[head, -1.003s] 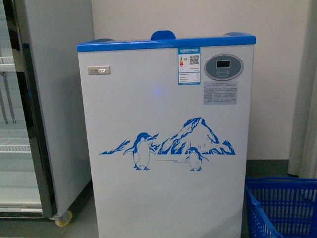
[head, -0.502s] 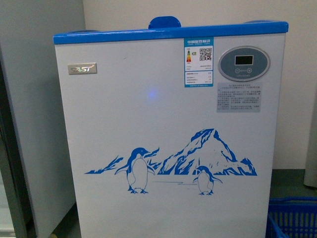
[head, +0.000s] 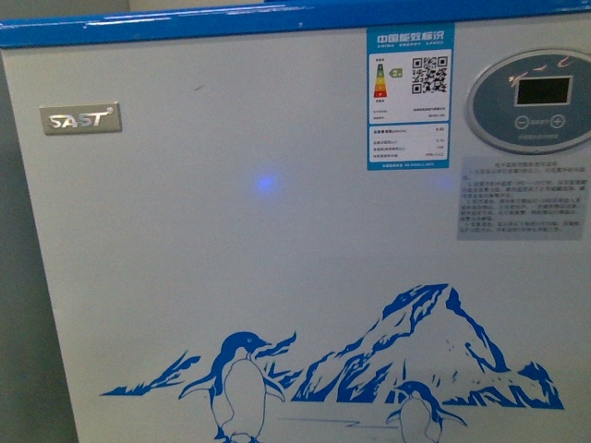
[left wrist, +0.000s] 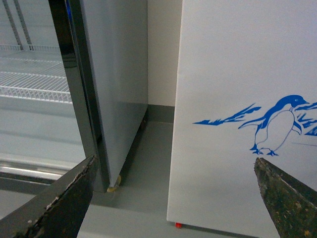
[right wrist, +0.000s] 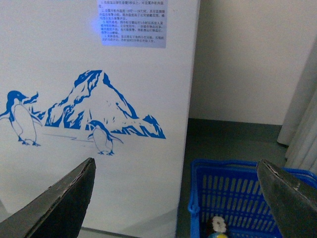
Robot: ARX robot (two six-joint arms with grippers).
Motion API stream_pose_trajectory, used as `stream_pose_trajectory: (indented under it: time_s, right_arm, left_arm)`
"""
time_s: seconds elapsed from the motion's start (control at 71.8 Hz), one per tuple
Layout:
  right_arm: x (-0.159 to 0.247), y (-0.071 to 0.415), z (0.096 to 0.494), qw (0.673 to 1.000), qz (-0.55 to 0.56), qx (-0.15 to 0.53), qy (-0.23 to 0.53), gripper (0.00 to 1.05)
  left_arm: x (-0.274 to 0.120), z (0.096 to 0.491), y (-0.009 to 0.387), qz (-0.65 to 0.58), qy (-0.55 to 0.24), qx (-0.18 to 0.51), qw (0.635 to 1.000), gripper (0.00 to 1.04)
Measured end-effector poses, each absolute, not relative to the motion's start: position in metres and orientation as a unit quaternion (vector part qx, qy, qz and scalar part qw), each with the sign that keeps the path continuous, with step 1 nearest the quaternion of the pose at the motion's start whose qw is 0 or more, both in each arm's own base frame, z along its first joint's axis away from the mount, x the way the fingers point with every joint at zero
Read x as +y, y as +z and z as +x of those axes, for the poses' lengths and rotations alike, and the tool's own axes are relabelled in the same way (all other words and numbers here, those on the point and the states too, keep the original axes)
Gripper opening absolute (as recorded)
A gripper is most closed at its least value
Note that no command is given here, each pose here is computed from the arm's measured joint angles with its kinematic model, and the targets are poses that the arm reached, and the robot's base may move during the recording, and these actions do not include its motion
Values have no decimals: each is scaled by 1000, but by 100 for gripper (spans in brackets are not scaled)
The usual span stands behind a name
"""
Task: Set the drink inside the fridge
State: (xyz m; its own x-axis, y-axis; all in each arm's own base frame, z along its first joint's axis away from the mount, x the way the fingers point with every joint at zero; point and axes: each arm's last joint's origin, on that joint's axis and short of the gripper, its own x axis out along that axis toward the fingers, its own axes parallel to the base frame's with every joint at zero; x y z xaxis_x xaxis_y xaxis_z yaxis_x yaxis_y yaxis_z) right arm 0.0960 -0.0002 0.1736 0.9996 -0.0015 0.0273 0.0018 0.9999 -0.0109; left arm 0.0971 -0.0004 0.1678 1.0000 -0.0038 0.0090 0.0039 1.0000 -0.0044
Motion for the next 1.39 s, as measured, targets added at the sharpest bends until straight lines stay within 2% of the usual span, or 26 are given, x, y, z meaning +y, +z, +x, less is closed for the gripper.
stream_pose_trajectory:
  time_s: [0.265,0.348,0.362,0.418,0.488,0.697,0.836,0.934,1.101,1.394]
  right_arm:
    - [0,173,96,1000,-4,-9,-8,98]
    - [0,169,99,988,28,92,-121,98]
    - [-1,167,100,980,26,121,-154,98]
    - [-7,161,105,959,27,163,-228,98]
    - [-18,156,114,943,45,199,-262,98]
    - [-72,165,152,930,83,238,-266,98]
    - [-123,150,183,918,69,292,-261,98]
    - [-152,120,199,908,87,348,-218,98]
    - [-182,71,219,891,113,397,-188,98]
    - [-198,-33,255,867,165,448,-144,98]
  left_arm:
    - [0,97,168,-2,-2,-4,1000,97]
    - [0,97,168,-2,-1,-4,1000,97]
    - [0,97,168,-2,-2,-4,1000,97]
    - [0,97,168,-2,-2,-4,1000,97]
    - [0,97,168,-2,-2,-4,1000,97]
    - [0,97,168,-2,-2,-4,1000,97]
    - [0,97,168,-2,-2,-4,1000,97]
    - [0,97,168,-2,-2,-4,1000,97]
    - [0,97,168,-2,-2,-4,1000,97]
    - [0,97,168,-2,-2,-4,1000,97]
